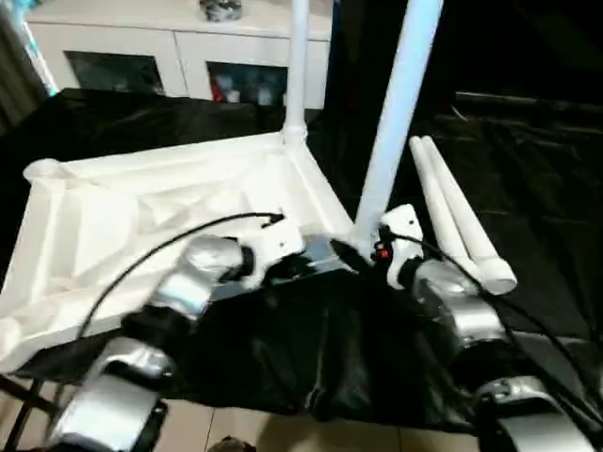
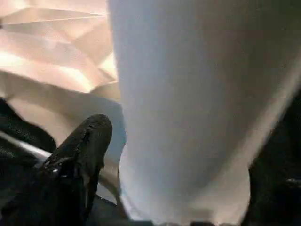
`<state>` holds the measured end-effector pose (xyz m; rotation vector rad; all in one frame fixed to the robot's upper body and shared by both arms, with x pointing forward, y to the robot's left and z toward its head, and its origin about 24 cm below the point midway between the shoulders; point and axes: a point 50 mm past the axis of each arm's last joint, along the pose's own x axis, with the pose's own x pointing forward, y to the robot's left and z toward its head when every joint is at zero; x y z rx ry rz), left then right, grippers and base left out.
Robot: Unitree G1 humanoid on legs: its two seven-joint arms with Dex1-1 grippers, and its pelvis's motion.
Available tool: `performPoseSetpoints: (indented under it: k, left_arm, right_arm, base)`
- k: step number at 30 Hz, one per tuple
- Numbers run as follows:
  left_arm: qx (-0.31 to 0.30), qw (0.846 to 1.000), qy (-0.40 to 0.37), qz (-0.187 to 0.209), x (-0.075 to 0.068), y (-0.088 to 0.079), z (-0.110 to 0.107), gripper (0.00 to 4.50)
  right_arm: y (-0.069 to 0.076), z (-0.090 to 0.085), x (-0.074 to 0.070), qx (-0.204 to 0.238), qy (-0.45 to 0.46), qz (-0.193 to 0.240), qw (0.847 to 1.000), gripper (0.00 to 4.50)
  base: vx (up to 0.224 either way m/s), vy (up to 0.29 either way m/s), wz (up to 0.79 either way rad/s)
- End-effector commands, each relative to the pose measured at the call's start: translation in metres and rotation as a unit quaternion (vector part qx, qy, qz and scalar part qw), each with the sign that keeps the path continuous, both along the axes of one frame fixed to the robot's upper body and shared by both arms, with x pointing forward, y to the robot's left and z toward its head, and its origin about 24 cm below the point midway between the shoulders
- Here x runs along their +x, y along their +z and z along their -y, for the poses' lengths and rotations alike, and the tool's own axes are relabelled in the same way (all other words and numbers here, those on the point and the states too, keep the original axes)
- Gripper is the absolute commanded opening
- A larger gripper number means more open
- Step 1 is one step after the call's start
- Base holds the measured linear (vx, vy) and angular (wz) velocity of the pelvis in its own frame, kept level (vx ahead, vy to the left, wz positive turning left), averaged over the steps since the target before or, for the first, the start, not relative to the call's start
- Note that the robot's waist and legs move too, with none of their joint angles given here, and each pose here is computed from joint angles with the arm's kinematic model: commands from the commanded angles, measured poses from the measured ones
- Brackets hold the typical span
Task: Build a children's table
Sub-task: Rotate leg to tighten
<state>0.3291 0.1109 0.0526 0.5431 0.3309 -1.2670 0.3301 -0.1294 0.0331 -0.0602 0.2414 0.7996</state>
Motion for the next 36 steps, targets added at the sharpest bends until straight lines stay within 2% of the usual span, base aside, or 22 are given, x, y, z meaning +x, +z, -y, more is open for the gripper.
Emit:
performPoseSetpoints:
  k: [1,8,9,10,16,20,22,24,27,29,31,33,34,36]
  left_arm:
    - [-0.015,0.998,-0.058,-0.007,-0.008,0.001,0.007,0.0]
    - [0.01,0.995,-0.089,-0.031,-0.007,0.007,-0.022,0.0]
    - [0.01,0.995,-0.089,-0.031,-0.007,0.007,-0.022,0.0]
    - [0.017,0.994,-0.098,-0.035,-0.007,0.008,-0.026,0.0]
    - [0.029,0.993,-0.112,-0.039,-0.008,0.01,-0.031,0.0]
    - [0.023,0.994,-0.101,-0.036,-0.008,0.007,-0.027,0.0]
    - [0.021,0.997,-0.063,-0.03,-0.004,0.002,-0.021,0.0]
    - [0.024,0.998,-0.052,-0.027,-0.003,0.001,-0.02,0.0]
    - [0.011,1.0,0.008,-0.022,0.002,-0.005,-0.001,0.0]
    - [-0.007,0.999,0.046,-0.011,0.005,-0.008,0.02,0.0]
    - [-0.017,0.998,0.06,-0.007,0.005,-0.01,0.035,0.0]
    - [-0.026,0.998,0.064,-0.006,0.002,-0.012,0.053,0.0]
    - [-0.027,0.998,0.064,-0.006,0.002,-0.012,0.053,0.0]
    - [-0.036,0.998,0.056,-0.002,0.0,-0.011,0.063,0.0]
  right_arm:
    - [0.008,-0.011,-0.005,0.001,0.09,0.008,0.996,3.9]
    - [0.011,0.005,-0.019,-0.033,0.226,-0.022,0.973,3.9]
    - [0.011,0.005,-0.019,-0.033,0.226,-0.022,0.973,3.54]
    - [0.011,0.006,-0.02,-0.036,0.241,-0.027,0.969,3.54]
    - [0.013,0.005,-0.021,-0.031,0.26,-0.032,0.964,3.08]
    - [0.011,0.002,-0.023,-0.014,0.244,-0.033,0.969,2.81]
    - [0.004,-0.002,-0.021,-0.006,0.189,-0.034,0.981,2.75]
    - [0.002,-0.002,-0.021,-0.01,0.175,-0.031,0.984,2.74]
    - [-0.01,-0.011,-0.01,-0.006,0.038,-0.035,0.999,2.73]
    - [-0.015,-0.021,-0.003,0.006,-0.046,-0.041,0.998,2.72]
    - [-0.016,-0.031,0.0,0.012,-0.081,-0.041,0.996,2.72]
    - [-0.014,-0.045,0.003,0.015,-0.112,-0.035,0.993,2.72]
    - [-0.014,-0.045,0.003,0.015,-0.112,-0.035,0.993,2.72]
    - [-0.009,-0.056,0.003,0.008,-0.106,-0.01,0.994,2.72]
  base:
    - [0.0,0.0,0.0]
    - [0.0,0.0,0.0]
    - [0.0,0.0,0.0]
    - [0.0,0.0,0.0]
    - [0.0,0.0,0.0]
    - [0.0,0.0,0.0]
    - [0.0,0.0,0.0]
    - [0.0,0.0,0.0]
    - [0.0,0.0,0.0]
    - [0.0,0.0,0.0]
    - [0.0,0.0,0.0]
    - [0.0,0.0,0.0]
    - [0.0,0.0,0.0]
    - [0.0,0.0,0.0]
